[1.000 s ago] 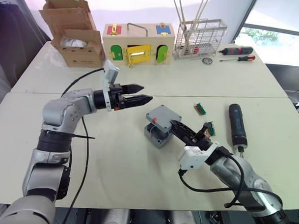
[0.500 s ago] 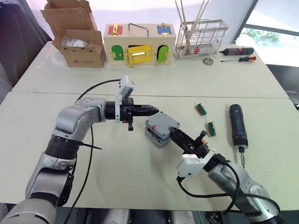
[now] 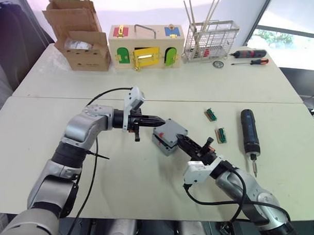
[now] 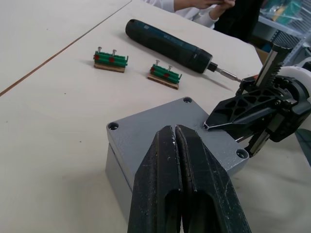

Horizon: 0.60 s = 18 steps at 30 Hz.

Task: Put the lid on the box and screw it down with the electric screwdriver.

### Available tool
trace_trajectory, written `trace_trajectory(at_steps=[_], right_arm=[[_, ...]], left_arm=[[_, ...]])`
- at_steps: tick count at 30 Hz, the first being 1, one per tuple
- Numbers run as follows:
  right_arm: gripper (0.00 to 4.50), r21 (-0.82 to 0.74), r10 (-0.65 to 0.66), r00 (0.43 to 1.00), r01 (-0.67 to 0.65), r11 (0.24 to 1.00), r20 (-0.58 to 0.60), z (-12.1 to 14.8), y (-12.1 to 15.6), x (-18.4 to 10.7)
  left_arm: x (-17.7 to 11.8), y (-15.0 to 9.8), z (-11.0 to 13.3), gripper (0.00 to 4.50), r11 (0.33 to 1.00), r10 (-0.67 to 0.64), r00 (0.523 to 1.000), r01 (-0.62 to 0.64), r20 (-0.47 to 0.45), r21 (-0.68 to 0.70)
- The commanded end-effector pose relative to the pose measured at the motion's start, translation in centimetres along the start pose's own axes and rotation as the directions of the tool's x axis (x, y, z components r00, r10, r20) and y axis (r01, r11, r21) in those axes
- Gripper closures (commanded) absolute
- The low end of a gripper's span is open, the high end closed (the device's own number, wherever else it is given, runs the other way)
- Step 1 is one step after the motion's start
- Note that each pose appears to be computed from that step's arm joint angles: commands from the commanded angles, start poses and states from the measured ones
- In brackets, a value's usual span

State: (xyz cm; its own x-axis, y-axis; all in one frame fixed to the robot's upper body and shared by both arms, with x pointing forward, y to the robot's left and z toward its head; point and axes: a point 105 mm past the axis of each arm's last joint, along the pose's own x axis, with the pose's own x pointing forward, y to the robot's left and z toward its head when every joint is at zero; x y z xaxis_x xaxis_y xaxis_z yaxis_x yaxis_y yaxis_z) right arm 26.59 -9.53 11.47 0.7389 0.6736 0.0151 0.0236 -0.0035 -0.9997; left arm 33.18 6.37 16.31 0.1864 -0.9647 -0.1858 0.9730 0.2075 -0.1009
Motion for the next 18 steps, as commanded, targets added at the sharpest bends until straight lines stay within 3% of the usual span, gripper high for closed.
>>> trace_trajectory(at_steps=[1, 18], right_arm=[[4.4, -0.003, -0.016, 1.0, 0.016, 1.0, 0.015, 0.4, -0.3, 0.2], [4.4, 0.002, 0.071, 0.997, -0.071, 0.997, 0.022, 0.6, 1.6, 0.0]], left_arm=[[-0.5, 0.6, 1.6, 4.48, 0.999, 0.022, 0.999, -0.024, 0.049, 0.037], [-0.9, 1.1, 1.9, 4.48, 0.998, 0.049, 0.996, -0.052, 0.069, 0.044]])
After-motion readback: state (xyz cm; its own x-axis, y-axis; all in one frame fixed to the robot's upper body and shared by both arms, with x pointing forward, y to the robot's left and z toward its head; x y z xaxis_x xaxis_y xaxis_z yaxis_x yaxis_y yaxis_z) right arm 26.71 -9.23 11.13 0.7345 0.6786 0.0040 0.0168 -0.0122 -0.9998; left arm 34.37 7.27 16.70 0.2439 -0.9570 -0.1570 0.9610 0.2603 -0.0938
